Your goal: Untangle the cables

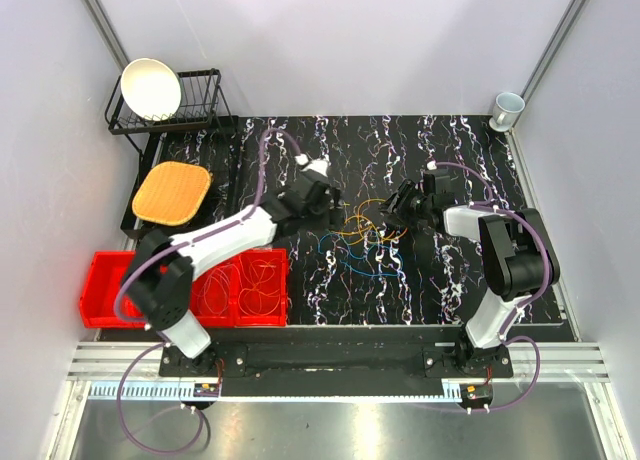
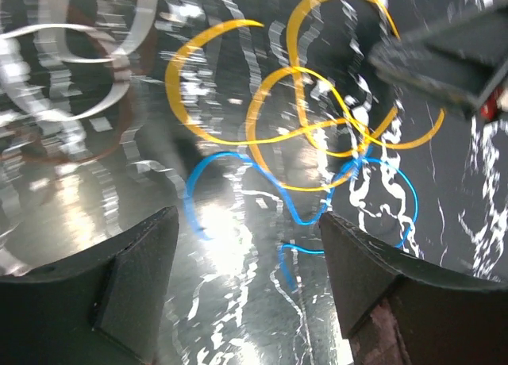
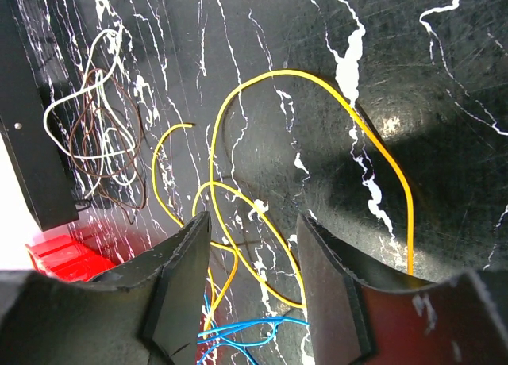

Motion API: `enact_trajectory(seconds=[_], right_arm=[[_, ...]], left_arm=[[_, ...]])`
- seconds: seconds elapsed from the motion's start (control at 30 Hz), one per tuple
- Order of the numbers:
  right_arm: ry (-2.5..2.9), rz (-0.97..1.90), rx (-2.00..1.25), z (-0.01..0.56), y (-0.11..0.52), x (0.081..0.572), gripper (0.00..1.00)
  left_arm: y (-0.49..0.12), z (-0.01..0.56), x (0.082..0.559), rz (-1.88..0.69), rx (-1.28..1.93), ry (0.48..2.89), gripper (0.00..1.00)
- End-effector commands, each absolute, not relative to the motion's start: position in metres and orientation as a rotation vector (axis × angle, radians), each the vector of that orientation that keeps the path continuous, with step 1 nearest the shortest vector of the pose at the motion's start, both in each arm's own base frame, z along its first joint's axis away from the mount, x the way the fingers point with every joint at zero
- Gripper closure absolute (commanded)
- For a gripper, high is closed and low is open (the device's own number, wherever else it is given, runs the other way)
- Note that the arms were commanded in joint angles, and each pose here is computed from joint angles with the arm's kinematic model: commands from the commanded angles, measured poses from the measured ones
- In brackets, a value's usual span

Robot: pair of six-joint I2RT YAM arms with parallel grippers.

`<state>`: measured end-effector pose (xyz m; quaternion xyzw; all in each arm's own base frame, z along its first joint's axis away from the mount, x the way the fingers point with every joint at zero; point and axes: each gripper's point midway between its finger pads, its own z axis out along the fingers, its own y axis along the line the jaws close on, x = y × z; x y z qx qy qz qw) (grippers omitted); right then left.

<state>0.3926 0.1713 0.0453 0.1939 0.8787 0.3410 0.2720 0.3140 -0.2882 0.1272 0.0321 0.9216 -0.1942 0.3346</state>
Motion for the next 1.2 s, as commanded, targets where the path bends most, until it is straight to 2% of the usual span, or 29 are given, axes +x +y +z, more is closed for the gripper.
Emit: enact_trajectory(seconds=[0.0,0.3,1.17], right_arm=[[2.303,0.91,0.477,0.068,0.173,0.4,0.46],[2.308,0.912,0.476,0.065,0.174,0.401,0.46],[2.329,0.933,0.479,0.058,0.178,0.402,0.47]], left_arm=[[-0.336,0.137,0.318,-0.594,0.255,2.337,0.27],[-0.371,0.111,0.309,-0.607,0.36,2.373,0.31],[-0.347,0.04,0.274,-0.355,0.245,2.539,0.37]])
